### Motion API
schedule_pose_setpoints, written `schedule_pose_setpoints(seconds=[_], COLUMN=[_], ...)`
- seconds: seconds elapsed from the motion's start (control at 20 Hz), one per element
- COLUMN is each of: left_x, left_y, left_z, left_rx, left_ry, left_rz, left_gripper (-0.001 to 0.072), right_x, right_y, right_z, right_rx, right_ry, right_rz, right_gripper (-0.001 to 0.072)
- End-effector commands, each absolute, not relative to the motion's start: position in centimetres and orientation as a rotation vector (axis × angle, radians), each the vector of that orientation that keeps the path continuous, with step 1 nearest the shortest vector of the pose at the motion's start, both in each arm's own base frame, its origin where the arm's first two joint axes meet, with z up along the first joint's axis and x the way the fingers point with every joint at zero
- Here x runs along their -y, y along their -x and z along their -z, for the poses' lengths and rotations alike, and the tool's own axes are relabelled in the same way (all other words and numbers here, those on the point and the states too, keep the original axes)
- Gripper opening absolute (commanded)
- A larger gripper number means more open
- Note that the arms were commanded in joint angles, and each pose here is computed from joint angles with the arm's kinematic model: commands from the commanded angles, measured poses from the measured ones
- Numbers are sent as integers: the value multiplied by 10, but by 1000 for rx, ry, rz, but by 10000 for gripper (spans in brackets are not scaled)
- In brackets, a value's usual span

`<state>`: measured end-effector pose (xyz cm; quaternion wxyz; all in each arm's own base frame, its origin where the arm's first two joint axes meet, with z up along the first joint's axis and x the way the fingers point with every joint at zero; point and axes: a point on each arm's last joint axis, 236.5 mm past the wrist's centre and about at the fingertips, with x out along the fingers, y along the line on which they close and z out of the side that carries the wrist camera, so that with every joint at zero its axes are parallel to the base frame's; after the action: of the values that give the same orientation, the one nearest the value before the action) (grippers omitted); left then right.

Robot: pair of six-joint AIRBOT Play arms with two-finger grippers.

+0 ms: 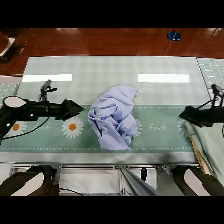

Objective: Fold the shirts.

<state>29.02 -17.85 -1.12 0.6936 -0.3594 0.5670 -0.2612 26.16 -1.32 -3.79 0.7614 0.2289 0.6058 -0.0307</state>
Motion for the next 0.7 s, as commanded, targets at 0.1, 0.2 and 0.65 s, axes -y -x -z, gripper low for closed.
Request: schedule_pose_setpoints(seconds=[0.1, 0.2, 0.65], left_x=[236, 252, 250], left_y=[-283, -274, -279], left_z=[39, 40, 28], left_rx=[-1327, -1359, -1328], left_ry=[807, 763, 734], left_rz=[815, 894, 966], left_gripper=[507, 504, 21], right_x=[-48, -62, -160], right_y=[-236, -237, -229], right_z=[59, 59, 82], right_rx=[-1434, -1435, -1518], right_ry=[-437, -418, -421], right_rz=[-89, -113, -347], right_gripper=[407, 407, 407])
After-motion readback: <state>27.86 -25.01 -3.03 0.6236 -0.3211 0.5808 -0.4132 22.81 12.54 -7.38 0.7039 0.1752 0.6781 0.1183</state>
